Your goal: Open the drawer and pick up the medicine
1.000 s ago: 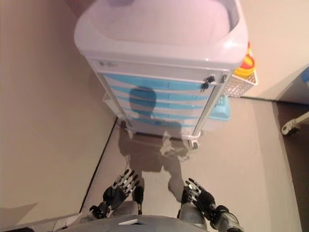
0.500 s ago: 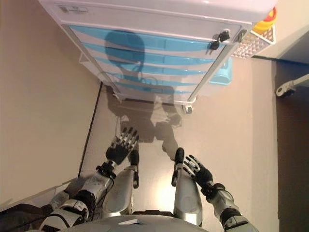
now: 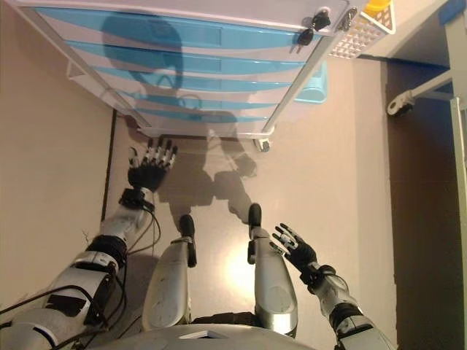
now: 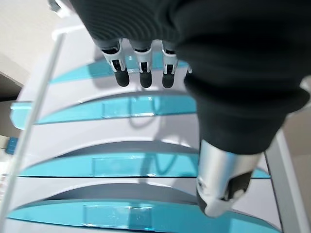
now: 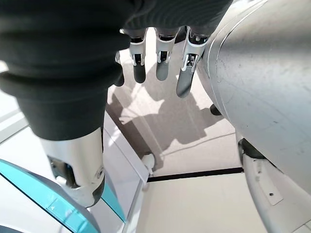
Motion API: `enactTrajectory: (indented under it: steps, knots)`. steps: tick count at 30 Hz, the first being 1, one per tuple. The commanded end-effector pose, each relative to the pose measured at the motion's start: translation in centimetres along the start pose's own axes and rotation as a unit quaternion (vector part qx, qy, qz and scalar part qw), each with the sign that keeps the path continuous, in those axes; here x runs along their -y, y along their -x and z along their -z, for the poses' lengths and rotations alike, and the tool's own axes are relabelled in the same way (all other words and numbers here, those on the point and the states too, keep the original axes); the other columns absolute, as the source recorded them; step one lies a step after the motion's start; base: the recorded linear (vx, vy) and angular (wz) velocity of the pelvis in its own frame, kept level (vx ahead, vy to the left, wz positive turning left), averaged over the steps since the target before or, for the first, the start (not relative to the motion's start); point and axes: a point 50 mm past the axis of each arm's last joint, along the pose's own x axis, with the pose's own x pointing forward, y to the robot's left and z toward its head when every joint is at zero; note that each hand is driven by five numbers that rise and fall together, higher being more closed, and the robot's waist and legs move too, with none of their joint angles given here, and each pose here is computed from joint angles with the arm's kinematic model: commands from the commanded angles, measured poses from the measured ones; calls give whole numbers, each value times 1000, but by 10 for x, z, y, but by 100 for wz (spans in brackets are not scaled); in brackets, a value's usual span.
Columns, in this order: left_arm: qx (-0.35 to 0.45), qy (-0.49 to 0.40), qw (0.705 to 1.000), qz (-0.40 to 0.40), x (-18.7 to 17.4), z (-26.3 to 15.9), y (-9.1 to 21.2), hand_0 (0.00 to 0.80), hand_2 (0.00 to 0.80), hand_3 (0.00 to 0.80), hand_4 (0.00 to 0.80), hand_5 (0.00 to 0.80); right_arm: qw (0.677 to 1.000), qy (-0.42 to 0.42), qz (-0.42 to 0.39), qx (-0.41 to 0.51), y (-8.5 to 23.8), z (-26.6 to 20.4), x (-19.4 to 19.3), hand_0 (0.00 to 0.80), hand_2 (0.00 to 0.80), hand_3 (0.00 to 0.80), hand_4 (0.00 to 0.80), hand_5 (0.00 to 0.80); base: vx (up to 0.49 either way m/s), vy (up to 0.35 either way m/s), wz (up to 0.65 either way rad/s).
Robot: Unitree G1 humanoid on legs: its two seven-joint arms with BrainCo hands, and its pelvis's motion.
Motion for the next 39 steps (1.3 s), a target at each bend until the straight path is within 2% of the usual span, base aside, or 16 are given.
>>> enactTrajectory:
  steps: [1, 12, 26, 39]
  knots:
    - [37, 31, 999, 25, 23, -19, -19, 0, 0, 0, 0, 0, 998, -1, -17, -65, 15, 27, 4, 0, 0, 0, 0, 0, 0, 0, 0]
    - [55, -3, 996, 71, 81, -45, -57, 0, 0, 0, 0, 0, 997, -6, -32, -65, 15, 31, 0, 0, 0, 0, 0, 0, 41, -29, -1]
    - [67, -35, 991, 107, 141, -59, -82, 0, 0, 0, 0, 0, 997, -18, -42, -59, 17, 33, -1, 0, 0, 0, 0, 0, -5, -19, 2]
    - [74, -50, 963, 255, 204, -59, -90, 0, 0, 0, 0, 0, 997, -26, -43, -53, 22, 31, 3, 0, 0, 0, 0, 0, -16, -17, 3]
